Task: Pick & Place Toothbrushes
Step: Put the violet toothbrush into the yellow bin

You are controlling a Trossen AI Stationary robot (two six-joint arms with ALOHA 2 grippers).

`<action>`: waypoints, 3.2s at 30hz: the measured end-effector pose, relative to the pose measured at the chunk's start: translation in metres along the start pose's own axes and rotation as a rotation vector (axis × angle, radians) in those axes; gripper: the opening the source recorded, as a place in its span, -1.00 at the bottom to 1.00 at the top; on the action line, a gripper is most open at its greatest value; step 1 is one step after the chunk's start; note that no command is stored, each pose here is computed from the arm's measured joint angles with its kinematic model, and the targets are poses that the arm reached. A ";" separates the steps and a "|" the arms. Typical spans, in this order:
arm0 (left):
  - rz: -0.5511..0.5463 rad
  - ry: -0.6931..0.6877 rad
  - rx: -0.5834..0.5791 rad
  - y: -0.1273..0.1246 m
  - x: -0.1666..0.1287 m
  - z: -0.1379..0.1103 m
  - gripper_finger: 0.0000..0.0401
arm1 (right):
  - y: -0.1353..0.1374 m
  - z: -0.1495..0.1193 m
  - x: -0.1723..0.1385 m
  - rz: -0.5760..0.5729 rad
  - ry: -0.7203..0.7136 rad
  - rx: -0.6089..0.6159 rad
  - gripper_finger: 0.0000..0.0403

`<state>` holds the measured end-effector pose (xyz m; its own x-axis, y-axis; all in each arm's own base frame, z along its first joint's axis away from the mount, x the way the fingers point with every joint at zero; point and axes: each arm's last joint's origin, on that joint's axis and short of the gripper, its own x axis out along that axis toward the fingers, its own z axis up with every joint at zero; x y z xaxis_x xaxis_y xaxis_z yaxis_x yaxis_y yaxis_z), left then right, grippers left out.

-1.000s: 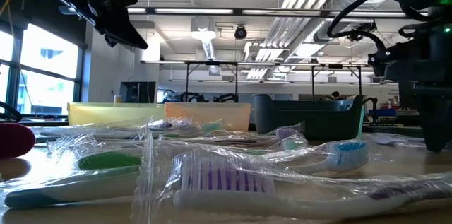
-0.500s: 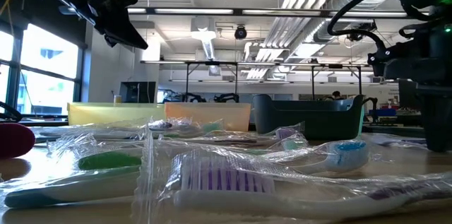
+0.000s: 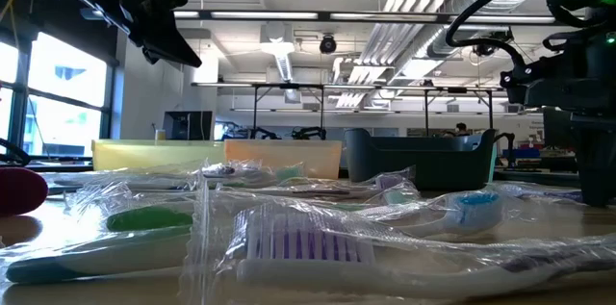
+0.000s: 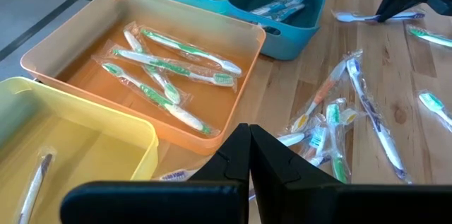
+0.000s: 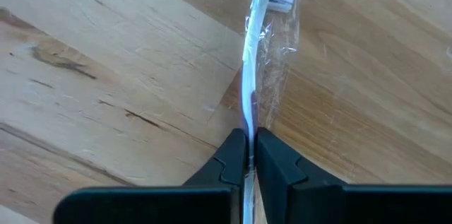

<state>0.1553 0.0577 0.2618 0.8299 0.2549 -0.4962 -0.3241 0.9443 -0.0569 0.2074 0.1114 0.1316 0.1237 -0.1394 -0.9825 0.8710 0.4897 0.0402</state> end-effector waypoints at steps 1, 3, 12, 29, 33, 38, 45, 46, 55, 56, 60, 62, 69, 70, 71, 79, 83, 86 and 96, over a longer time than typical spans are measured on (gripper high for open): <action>0.000 0.000 0.000 0.000 0.000 0.000 -1.00 | 0.000 0.000 0.000 0.002 0.000 -0.008 -0.95; 0.000 0.000 0.000 0.000 0.000 0.000 -1.00 | 0.000 0.000 0.000 0.003 0.000 -0.019 -0.95; 0.000 0.000 -0.013 0.000 0.000 0.000 -1.00 | 0.001 0.000 0.000 0.006 0.000 -0.103 -0.96; -0.009 -0.140 -0.063 0.000 -0.001 0.014 -1.00 | -0.001 0.016 -0.054 0.326 -0.210 -0.233 -0.96; -0.009 -0.247 0.005 -0.001 -0.003 0.024 -1.00 | -0.005 0.028 -0.068 0.361 -0.331 -0.253 -0.96; -0.010 -0.364 0.028 -0.001 -0.006 0.034 -1.00 | -0.003 0.050 -0.078 0.395 -0.483 -0.321 -0.96; -0.012 -0.396 0.032 -0.002 -0.008 0.040 -1.00 | 0.005 0.083 -0.086 0.427 -0.679 -0.453 -0.96; -0.017 -0.397 0.033 -0.002 -0.008 0.042 -1.00 | 0.006 0.087 -0.087 0.425 -0.706 -0.469 -0.96; -0.155 -0.369 0.050 -0.004 0.025 0.053 -1.00 | 0.011 0.122 -0.103 0.438 -0.971 -0.550 -0.96; -0.161 -0.368 0.052 -0.004 0.032 0.053 -1.00 | 0.011 0.124 -0.104 0.438 -0.997 -0.555 -0.96; -0.201 -0.397 0.064 -0.004 0.055 0.056 -1.00 | 0.011 0.131 -0.108 0.431 -1.060 -0.564 -0.96; -0.244 -0.437 0.080 -0.005 0.063 0.059 -1.00 | 0.011 0.133 -0.110 0.432 -1.075 -0.551 -0.96; -0.326 -0.523 0.120 -0.006 0.078 0.063 -1.00 | 0.018 0.138 -0.117 0.487 -1.183 -0.521 -0.96; -0.326 -0.536 0.123 -0.006 0.079 0.064 -1.00 | 0.020 0.138 -0.116 0.488 -1.189 -0.523 -0.96; -0.325 -0.543 0.123 -0.006 0.080 0.064 -1.00 | 0.021 0.139 -0.114 0.489 -1.192 -0.520 -0.96; -0.332 -0.558 0.125 -0.008 0.083 0.064 -0.87 | 0.034 0.147 -0.090 0.473 -1.158 -0.498 -0.96; -0.345 -0.558 0.123 -0.011 0.083 0.064 -0.63 | 0.042 0.151 -0.085 0.507 -1.211 -0.467 -0.96; -0.358 -0.556 0.126 -0.013 0.083 0.064 -0.48 | 0.047 0.154 -0.082 0.520 -1.258 -0.460 -0.96; -0.415 -0.551 0.140 -0.028 0.083 0.063 -0.31 | 0.057 0.156 -0.072 0.535 -1.327 -0.452 -0.96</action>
<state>0.2615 0.0653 0.2768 0.9935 -0.0992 0.0556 0.1003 0.9948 -0.0166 0.3223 0.0147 0.2335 0.9167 -0.3994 0.0150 0.3989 0.9165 0.0297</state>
